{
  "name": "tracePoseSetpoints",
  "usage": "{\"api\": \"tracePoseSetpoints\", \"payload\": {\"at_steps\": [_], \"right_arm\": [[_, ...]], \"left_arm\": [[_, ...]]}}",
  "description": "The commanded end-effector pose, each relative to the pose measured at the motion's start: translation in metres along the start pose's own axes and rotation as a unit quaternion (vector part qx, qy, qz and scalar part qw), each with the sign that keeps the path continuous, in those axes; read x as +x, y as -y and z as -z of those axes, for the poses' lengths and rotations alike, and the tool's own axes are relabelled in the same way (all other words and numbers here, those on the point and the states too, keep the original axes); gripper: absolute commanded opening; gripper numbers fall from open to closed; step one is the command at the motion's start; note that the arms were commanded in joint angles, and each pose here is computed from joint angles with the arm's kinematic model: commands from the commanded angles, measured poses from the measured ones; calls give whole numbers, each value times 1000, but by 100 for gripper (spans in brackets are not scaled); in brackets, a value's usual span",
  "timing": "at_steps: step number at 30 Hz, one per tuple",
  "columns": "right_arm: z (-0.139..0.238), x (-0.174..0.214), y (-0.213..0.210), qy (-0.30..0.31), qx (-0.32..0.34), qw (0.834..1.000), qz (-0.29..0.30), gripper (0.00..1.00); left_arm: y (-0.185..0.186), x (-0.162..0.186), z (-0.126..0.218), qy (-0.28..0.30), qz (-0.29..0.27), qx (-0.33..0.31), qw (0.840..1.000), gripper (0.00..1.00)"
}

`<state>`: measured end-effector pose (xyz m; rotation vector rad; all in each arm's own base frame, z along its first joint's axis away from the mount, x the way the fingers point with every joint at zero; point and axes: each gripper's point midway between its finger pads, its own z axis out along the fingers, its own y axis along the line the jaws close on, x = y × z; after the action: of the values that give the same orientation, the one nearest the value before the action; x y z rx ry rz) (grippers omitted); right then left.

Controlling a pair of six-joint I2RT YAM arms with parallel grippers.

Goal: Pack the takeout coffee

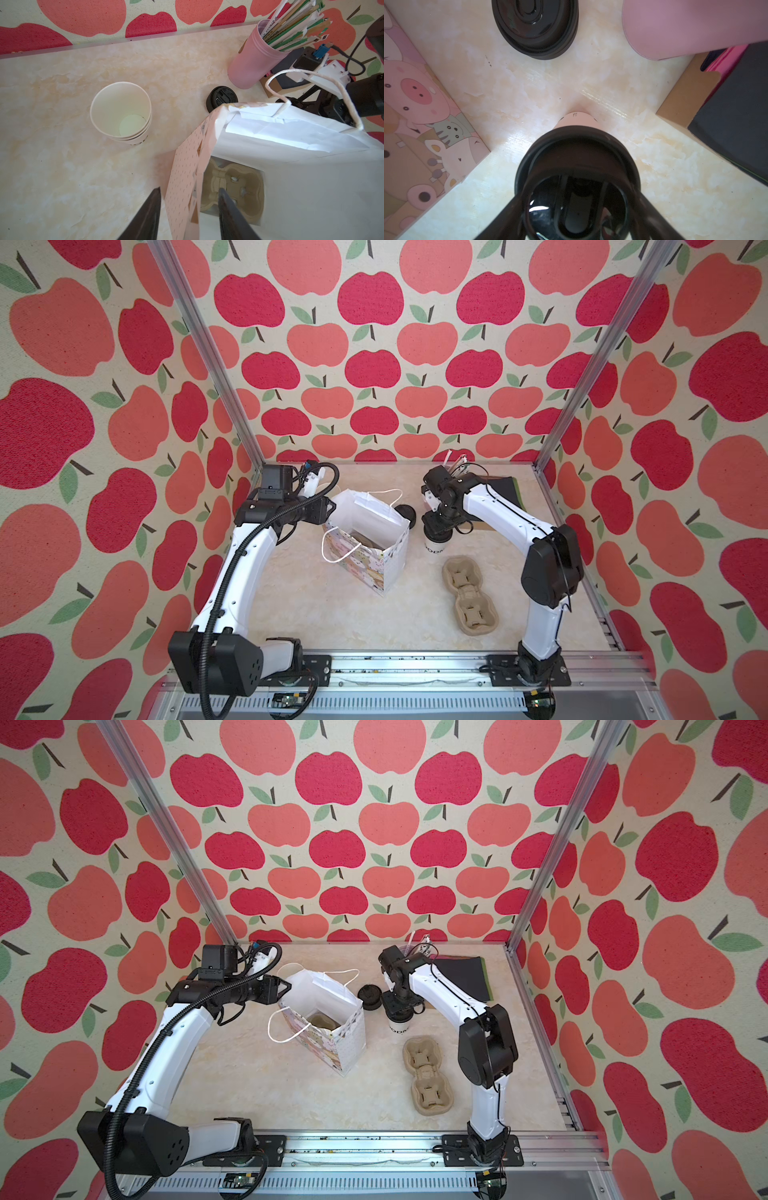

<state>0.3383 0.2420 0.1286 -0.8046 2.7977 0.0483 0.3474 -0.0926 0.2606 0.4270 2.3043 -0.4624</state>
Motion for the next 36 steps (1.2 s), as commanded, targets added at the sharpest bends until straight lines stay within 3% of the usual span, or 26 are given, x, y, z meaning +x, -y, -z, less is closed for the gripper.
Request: {"api": "tracePoseSetpoints", "payload": {"at_steps": [1,11,13,18,21,26,36], "right_arm": [[7,11,-4,-16,-1,1000,17,68],[9,14,-3,-13,4,1000,21,67],[10,14,-3,-11,3,1000,20,67],[9,16,-4,-14,3,1000,25,67],[8,16,-3,-13,4,1000,25,67],[9,17,-3,-8,3,1000,23,67],[26,12,-1,13,5,1000,23,67]], "left_arm": [[-2,-12,2,9,-9,-2,1000,42],[-2,-18,7,12,-11,-7,1000,15],[1,-19,11,14,-13,-7,1000,17],[2,-27,18,27,-22,-11,999,40],[0,-30,16,27,-24,-12,999,44],[-2,-30,7,11,-23,-6,1000,43],[3,-21,-4,-16,-31,5,999,25]]}}
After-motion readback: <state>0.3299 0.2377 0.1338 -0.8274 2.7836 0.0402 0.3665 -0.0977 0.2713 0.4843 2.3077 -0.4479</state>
